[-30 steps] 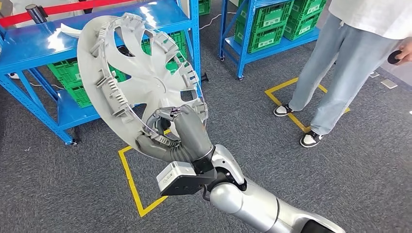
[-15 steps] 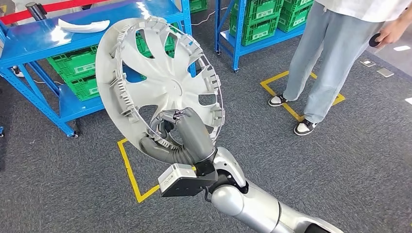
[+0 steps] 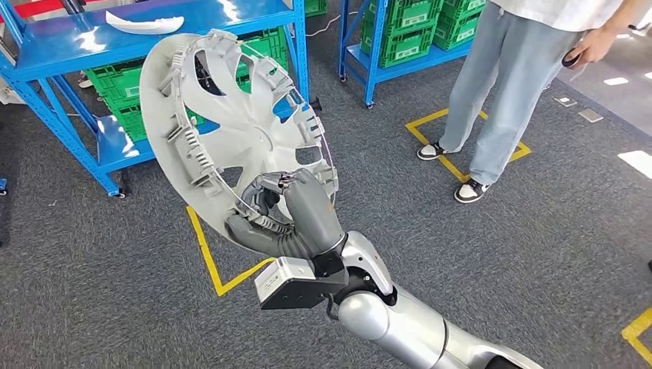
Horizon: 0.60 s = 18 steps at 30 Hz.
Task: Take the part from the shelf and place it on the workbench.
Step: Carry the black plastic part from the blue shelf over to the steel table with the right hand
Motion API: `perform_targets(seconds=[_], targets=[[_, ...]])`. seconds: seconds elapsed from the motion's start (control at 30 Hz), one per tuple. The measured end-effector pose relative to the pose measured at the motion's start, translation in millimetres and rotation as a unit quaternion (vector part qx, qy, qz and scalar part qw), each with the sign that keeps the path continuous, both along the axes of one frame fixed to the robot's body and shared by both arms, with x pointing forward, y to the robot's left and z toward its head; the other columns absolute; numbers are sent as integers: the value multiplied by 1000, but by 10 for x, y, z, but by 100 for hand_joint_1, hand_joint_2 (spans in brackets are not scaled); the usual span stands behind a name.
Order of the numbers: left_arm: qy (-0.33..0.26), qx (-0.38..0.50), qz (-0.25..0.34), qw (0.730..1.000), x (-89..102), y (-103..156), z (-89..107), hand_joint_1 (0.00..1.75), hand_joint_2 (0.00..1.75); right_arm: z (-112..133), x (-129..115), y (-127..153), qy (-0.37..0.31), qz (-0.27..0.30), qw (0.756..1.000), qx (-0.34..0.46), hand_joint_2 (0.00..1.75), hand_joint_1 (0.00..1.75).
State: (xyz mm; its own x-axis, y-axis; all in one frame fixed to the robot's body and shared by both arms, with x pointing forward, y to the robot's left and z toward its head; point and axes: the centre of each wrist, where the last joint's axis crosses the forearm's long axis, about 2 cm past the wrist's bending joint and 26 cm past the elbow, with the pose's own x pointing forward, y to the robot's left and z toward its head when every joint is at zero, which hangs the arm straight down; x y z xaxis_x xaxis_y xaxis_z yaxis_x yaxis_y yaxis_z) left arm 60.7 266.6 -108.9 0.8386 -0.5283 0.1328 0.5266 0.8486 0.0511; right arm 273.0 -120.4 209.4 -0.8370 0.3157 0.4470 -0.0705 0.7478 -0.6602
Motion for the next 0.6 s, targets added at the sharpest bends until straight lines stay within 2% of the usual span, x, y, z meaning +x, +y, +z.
perform_targets(seconds=[0.6], targets=[[-12, 3, -6, 1000, 0, 21, -1, 0, 175, 24, 53, 15, 12, 14, 1000, 2, 175, 175]])
